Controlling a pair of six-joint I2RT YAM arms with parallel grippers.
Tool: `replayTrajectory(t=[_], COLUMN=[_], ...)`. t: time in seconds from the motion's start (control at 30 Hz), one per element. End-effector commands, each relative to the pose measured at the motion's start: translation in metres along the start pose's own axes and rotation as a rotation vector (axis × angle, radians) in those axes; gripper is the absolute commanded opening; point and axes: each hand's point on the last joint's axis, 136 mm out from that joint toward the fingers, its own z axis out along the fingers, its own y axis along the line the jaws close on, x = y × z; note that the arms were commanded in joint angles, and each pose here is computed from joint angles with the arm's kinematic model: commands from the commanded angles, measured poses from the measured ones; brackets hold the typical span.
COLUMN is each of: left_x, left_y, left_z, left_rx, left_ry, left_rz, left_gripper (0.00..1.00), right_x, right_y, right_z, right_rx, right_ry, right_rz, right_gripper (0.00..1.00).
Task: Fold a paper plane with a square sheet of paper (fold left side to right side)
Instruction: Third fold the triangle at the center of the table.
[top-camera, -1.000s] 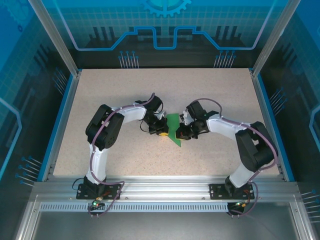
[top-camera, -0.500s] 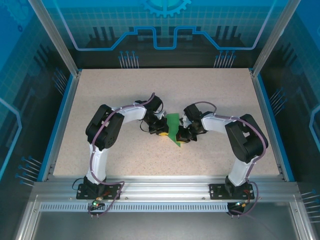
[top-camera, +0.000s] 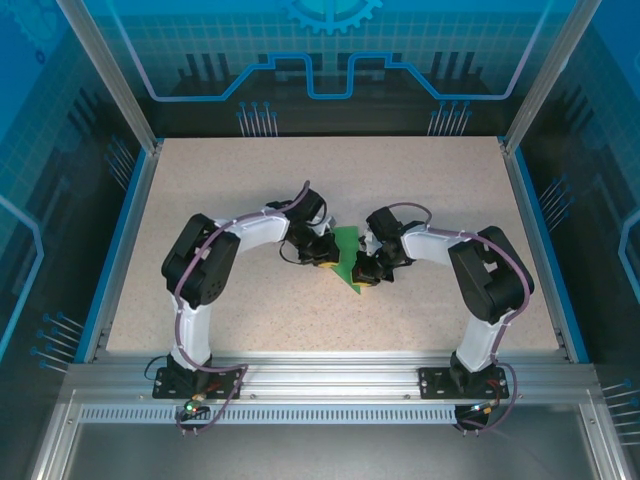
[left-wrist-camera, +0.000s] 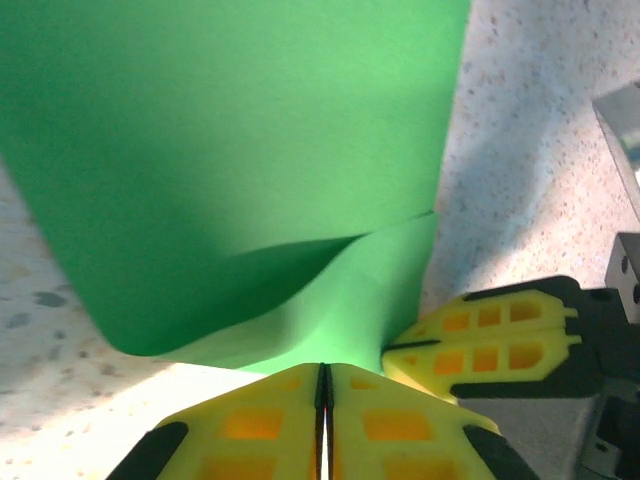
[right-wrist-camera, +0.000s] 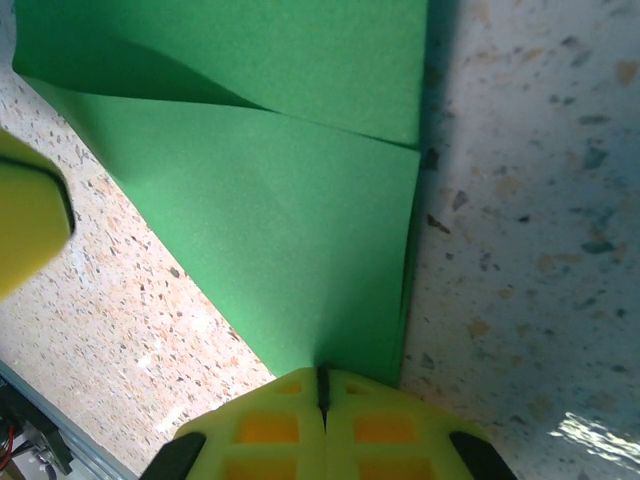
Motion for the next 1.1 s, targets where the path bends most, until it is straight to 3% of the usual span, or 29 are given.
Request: replayTrajectory(t=[0.0, 0.5, 1.07], left_x=[0.01, 0.016, 0.013], left_y=[-0.017, -0.016, 0.022], left_z=[0.002, 0.026, 0.032], left_rx=[0.056, 0.05, -0.109], left_ry=[0.025, 0.076, 0.057], left_rz=[0.068, 0.101, 0.097], left_gripper=[0.11, 0.1, 0.08], right_x=[0.022, 0.024, 0.028], right_y=[-0.037, -0.04, -0.048], right_z=[0.012, 0.012, 0.011], right_rx=[0.149, 0.164, 0.209], right_ry=[0.082, 0.089, 0.107], right_rz=[0.051, 0.056, 0.054], right_gripper=[0.0, 0.0, 0.0])
